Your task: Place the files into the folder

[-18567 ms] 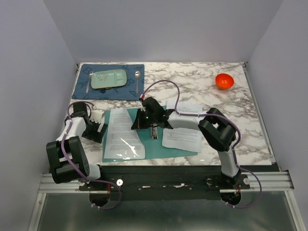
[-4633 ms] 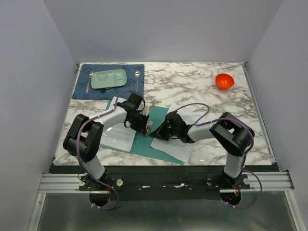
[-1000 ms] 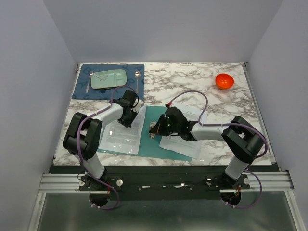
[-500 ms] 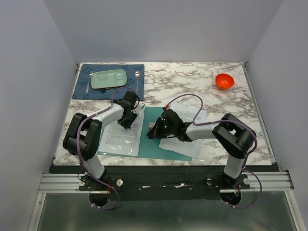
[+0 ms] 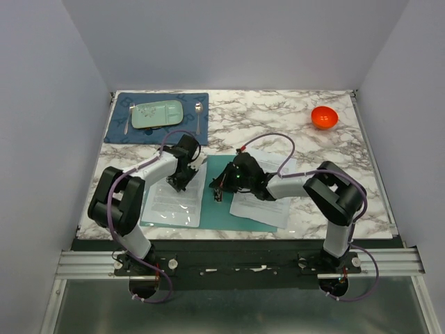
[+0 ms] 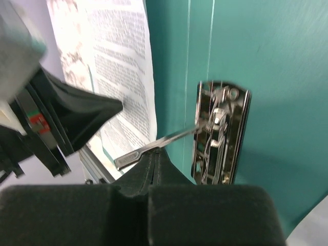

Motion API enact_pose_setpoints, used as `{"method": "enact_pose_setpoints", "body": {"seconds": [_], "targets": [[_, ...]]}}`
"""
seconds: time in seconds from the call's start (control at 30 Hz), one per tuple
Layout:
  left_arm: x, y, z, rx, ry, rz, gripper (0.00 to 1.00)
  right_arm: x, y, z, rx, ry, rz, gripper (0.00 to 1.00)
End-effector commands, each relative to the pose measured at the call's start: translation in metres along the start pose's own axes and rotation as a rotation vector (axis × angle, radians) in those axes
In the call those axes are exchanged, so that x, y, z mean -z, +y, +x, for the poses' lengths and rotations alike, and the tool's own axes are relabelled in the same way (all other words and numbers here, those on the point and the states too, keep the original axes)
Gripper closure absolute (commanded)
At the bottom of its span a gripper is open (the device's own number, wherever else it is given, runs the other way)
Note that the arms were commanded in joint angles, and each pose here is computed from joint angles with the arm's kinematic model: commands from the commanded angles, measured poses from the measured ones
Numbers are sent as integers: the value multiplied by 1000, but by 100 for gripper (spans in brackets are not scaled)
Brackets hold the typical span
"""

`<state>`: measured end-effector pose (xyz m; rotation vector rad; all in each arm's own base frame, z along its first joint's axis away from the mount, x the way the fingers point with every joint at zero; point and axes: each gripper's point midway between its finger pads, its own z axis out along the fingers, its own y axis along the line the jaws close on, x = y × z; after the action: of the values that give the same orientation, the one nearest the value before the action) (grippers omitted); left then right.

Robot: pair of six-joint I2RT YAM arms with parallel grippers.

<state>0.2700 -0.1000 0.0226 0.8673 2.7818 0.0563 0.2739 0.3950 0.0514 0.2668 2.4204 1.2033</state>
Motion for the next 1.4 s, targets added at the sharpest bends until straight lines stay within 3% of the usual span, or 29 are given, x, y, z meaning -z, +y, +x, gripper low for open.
{"method": "enact_pose_setpoints", "body": {"seconds": [0.0, 0.4, 0.47, 0.5, 0.53, 0.6, 0.67, 0.8, 0.87, 1.03, 1.13, 1.37], "targets": [[15, 4, 6, -29, 2, -26, 100, -3, 8, -32, 10, -69, -2, 99], [48, 12, 2, -41, -52, -66, 98, -7, 17, -57, 83, -27, 10, 99], [61, 16, -4, -36, -85, -85, 90, 9, 29, -67, 119, -56, 28, 86], [66, 17, -3, -35, -88, -87, 86, 16, 30, -71, 128, -69, 45, 63], [75, 19, -6, -34, -115, -98, 76, 26, 24, -74, 130, -79, 96, 52], [87, 22, -9, -33, -140, -114, 64, 50, 28, -82, 138, -110, 129, 31], [100, 26, -13, -29, -180, -134, 58, 68, 6, -82, 121, -116, 224, 26], [115, 30, -10, -26, -212, -157, 57, 99, -22, -91, 111, -117, 432, 30], [121, 30, -10, -29, -236, -161, 57, 116, -52, -85, 124, -82, 627, 30], [134, 28, -15, -23, -290, -152, 53, 175, -99, -77, 98, -129, 915, 29], [139, 24, -20, -14, -315, -124, 52, 201, -108, -75, 10, -211, 899, 17], [139, 19, -22, -5, -310, -96, 52, 232, -167, -57, -112, -192, 979, 17]]}}
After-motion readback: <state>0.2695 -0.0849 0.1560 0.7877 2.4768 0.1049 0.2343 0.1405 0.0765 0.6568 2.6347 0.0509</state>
